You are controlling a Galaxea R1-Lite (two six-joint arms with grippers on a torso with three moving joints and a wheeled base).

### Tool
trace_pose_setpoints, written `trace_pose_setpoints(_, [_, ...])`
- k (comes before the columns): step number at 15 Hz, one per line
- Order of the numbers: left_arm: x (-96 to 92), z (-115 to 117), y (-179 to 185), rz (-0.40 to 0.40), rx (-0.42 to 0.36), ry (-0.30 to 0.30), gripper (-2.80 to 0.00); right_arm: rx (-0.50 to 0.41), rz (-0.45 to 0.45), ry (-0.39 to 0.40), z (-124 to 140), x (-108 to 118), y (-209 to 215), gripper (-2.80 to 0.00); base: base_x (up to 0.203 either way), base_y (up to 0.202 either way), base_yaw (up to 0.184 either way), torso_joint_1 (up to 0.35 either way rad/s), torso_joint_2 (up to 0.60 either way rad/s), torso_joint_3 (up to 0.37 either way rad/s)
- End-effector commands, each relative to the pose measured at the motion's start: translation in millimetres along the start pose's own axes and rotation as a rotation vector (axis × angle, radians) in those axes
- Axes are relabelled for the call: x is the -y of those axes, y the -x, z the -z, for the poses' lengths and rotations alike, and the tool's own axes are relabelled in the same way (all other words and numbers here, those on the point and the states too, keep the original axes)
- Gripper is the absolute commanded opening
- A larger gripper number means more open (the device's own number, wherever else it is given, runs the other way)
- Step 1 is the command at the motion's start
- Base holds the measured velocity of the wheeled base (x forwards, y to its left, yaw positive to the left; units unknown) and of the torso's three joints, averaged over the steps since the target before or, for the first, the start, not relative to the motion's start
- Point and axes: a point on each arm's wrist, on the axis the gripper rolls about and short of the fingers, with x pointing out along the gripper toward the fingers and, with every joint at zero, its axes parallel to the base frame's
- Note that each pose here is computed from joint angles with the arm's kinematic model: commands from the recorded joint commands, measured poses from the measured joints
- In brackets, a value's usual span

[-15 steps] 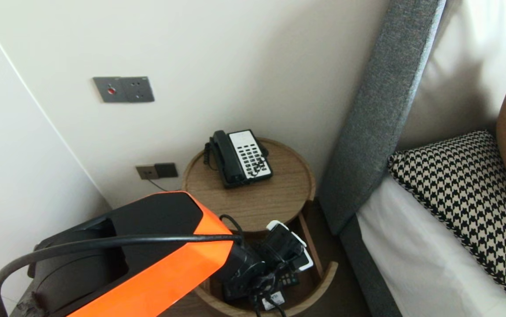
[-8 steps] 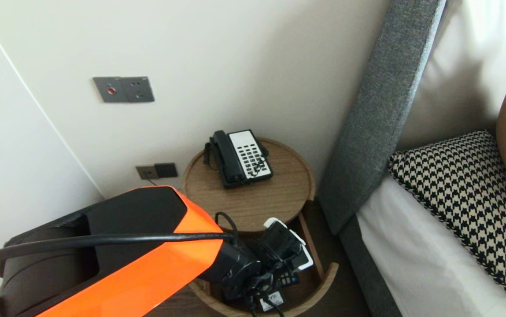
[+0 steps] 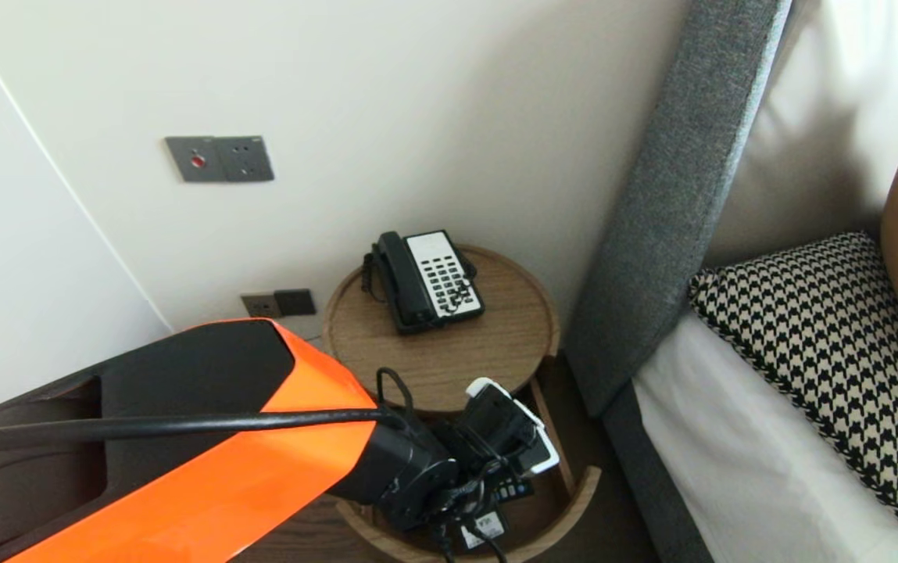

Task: Take the remote control out of the drawer one by one and place them on the table

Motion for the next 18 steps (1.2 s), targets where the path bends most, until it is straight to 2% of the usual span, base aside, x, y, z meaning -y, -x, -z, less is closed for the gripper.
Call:
trace_pose_setpoints(1, [-1.3,-2.5,6.1,-0.007,0.014,-0.001,-2.80,-0.001,-0.001,0.001,0.0,0.0,-0.1,-2.80,0.000,0.000,0.000,0.000,0.00,0.000])
trace_pose_setpoints(14, [-3.2,-2.8,13.2,-0.024,0.022,0.005,-2.80,-0.001,0.000,0.001,0.0,0.0,-0.1,-2.80,0.000,0.000,0.000,0.000,0.00,0.000])
trace_pose_setpoints(16, [-3.8,-2.9,15.8,-0.023,0.022,0.029,-2.80,-0.001,-0.001,0.001,0.0,0.0,-0.1,-2.80,0.000,0.000,0.000,0.000,0.00,0.000])
trace_pose_setpoints(18, [-0.7,-5.0,19.3,-0.020,0.033,0.028,-2.80,-0.001,0.000,0.000,0.0,0.0,-0.1,-2.80,0.000,0.000,0.000,0.000,0.00,0.000])
